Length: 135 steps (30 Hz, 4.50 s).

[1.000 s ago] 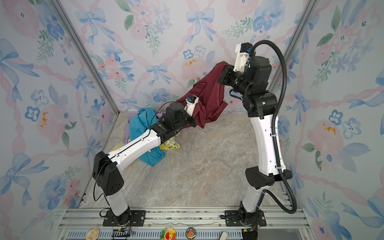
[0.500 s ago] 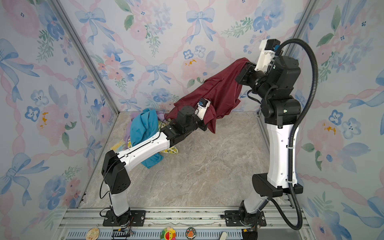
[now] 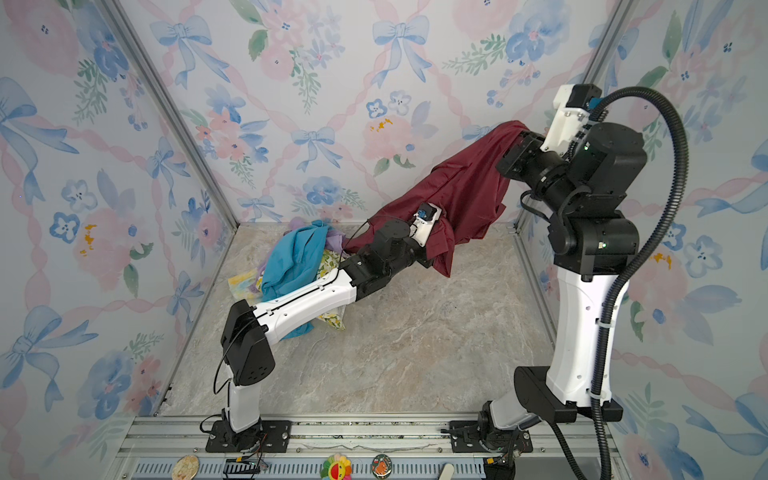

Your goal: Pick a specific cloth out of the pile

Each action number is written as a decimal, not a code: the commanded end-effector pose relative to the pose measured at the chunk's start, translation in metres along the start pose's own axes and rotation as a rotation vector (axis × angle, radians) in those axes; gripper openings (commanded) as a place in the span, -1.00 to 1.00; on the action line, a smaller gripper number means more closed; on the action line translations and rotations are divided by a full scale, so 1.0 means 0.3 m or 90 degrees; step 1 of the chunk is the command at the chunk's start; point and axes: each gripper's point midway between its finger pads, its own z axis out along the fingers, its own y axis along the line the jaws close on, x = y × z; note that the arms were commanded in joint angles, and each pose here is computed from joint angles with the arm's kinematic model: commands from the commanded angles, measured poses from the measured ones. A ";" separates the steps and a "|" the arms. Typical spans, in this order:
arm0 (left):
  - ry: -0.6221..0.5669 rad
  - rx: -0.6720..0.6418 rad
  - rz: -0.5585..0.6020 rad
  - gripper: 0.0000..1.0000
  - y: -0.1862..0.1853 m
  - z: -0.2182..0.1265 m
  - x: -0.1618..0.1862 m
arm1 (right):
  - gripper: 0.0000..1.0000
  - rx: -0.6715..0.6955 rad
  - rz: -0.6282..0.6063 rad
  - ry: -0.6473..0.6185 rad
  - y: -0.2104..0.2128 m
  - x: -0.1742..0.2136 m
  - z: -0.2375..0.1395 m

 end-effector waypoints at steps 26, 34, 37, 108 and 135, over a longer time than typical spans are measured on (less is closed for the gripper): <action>-0.198 -0.002 -0.105 -1.00 0.355 -0.020 -0.361 | -1.00 -0.111 -0.017 0.092 0.045 0.573 0.064; -0.244 0.125 -0.133 -1.00 0.250 -0.158 -0.535 | 0.04 -0.090 -0.096 0.084 -0.064 0.745 0.104; -0.243 0.175 -0.137 -1.00 0.203 -0.193 -0.559 | 0.64 -0.104 -0.140 0.071 -0.071 0.787 0.120; 0.186 -0.139 -0.147 0.53 0.590 -0.365 0.337 | -1.00 0.262 -0.152 -0.198 -0.487 0.113 -0.046; 0.138 -0.305 -0.198 0.56 0.731 -0.663 0.348 | -1.00 0.466 -0.041 0.249 -1.098 1.183 0.087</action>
